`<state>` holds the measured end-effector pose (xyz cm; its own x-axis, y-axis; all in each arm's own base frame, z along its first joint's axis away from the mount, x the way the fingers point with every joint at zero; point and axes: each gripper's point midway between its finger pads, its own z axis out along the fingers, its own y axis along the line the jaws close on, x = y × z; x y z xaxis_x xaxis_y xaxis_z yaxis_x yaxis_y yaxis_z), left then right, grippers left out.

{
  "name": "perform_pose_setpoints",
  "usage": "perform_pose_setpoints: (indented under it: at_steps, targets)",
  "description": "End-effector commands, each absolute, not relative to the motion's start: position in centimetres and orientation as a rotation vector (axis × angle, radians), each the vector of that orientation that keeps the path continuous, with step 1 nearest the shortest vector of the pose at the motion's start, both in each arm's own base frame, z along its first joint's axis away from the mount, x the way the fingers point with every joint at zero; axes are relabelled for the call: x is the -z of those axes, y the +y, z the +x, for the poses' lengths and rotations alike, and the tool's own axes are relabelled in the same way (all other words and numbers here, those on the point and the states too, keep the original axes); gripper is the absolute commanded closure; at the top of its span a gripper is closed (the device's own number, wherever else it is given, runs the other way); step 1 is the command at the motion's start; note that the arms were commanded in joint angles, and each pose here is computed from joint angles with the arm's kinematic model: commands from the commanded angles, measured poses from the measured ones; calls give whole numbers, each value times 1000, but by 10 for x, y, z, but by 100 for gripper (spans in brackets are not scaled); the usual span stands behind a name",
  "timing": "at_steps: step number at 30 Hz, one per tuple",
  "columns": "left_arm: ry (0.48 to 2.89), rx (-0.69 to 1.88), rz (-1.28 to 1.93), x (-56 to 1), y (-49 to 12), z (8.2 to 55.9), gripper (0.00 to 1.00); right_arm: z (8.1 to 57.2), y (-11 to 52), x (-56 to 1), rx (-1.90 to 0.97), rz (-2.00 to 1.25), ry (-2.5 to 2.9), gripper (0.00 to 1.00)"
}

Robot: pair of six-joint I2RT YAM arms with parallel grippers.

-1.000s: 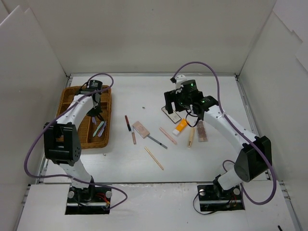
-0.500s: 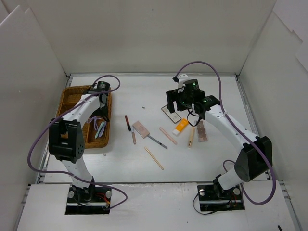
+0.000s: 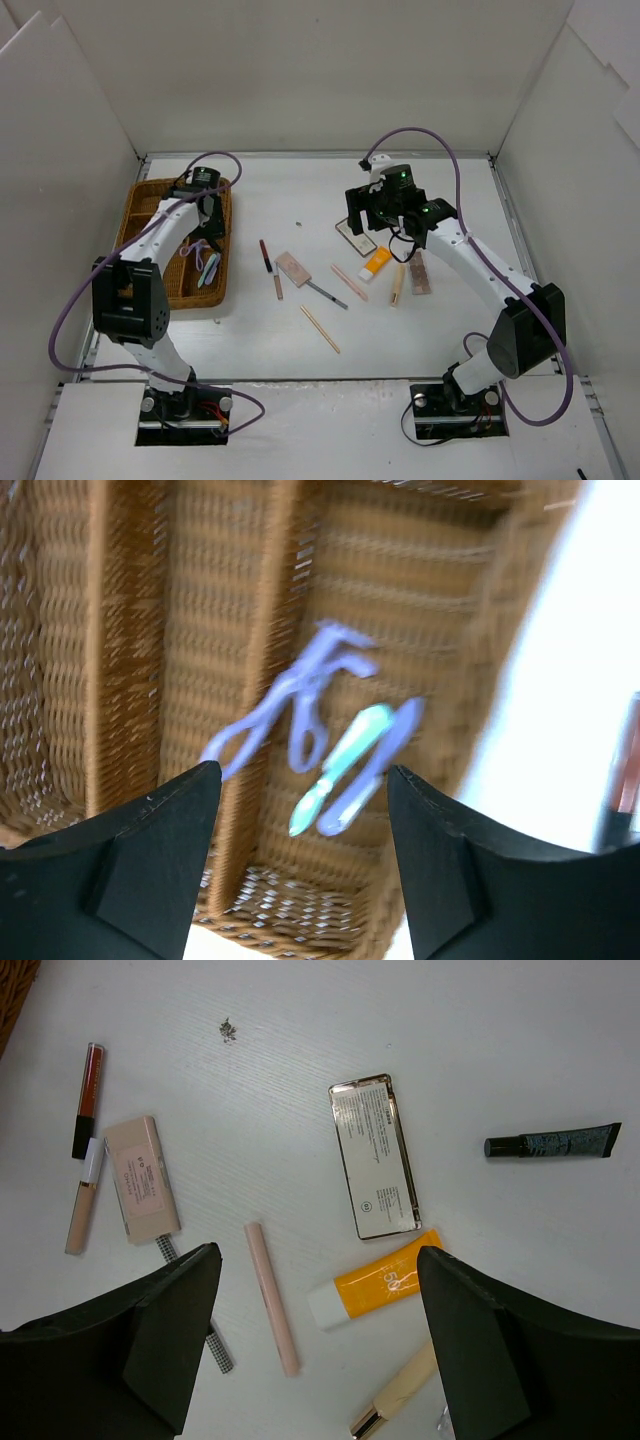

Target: Organize the makeup

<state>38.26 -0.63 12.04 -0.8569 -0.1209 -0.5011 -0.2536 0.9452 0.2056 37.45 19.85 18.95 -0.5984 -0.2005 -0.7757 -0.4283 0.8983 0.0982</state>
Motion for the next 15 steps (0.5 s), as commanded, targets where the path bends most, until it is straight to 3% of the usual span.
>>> perform_pose_setpoints:
  at_steps: [1, 9, 15]
  targets:
    - [2483, -322, -457, -151, 27, 374, 37, 384, 201, -215, -368, -427, 2143, 24]
    - [2526, -148, -544, -130, 31, 373, 37, 379, 203, -209, -389, -439, 2159, 24]
    - [2552, -57, -563, -118, 28, 379, 49, 377, 202, -206, -383, -441, 2164, 24]
